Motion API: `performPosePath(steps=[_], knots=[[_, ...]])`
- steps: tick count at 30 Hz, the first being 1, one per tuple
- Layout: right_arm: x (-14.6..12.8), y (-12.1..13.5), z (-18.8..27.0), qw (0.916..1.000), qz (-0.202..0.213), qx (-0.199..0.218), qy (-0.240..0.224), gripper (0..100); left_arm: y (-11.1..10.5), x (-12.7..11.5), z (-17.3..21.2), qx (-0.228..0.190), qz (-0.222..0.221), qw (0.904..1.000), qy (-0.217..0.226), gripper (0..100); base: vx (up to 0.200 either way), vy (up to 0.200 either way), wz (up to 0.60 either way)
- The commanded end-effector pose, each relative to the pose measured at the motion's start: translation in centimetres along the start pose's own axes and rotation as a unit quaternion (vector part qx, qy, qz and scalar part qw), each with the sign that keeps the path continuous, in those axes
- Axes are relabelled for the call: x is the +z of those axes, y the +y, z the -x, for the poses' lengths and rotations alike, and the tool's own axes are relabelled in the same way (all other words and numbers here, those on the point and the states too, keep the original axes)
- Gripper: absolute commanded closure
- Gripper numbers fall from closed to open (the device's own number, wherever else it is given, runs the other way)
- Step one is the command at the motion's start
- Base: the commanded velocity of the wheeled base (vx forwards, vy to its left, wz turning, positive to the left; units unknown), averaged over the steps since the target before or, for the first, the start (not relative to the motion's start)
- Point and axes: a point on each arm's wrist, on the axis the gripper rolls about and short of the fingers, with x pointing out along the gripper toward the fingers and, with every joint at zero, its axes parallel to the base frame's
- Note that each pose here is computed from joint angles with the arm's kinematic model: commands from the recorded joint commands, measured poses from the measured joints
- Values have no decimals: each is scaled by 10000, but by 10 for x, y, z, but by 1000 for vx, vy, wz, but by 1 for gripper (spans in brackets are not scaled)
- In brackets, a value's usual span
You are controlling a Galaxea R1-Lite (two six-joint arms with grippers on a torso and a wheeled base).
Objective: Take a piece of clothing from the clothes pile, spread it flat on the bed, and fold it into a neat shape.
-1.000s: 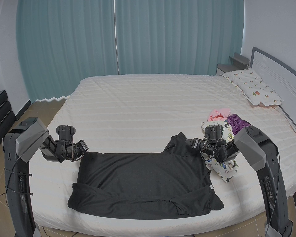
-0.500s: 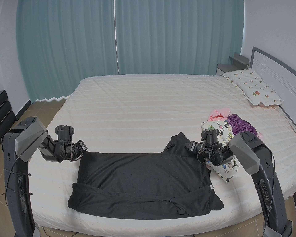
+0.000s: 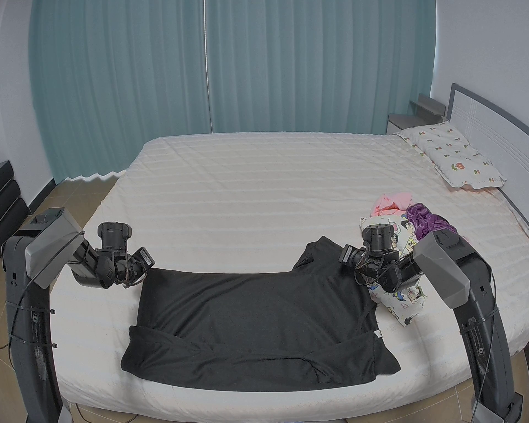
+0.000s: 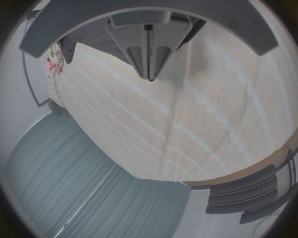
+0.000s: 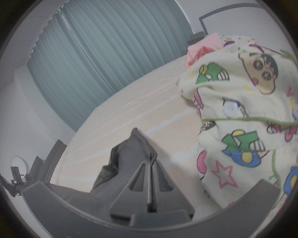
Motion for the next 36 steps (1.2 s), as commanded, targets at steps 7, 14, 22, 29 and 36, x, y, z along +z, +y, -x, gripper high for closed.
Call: performPosePath(steps=[7, 14, 22, 29, 36], knots=[[9, 7, 12, 9990, 14, 97, -426, 100, 0, 16, 12, -34, 97, 9997, -201, 100, 0, 0, 0], [21, 15, 22, 9976, 0, 225, -653, 100, 5, 20, 12, 10, 122, 9996, -248, 100, 0, 0, 0], [28, 18, 41, 9976, 21, 224, -653, 100, 7, 18, 9, 10, 139, 9997, -210, 100, 0, 0, 0], [30, 14, 51, 9978, 53, 197, -623, 100, 6, 19, 12, -30, 145, 9997, -198, 100, 0, 0, 0], [22, 14, 55, 9982, 63, 207, -555, 100, 5, 20, 14, -45, 144, 9997, -206, 100, 0, 0, 0]])
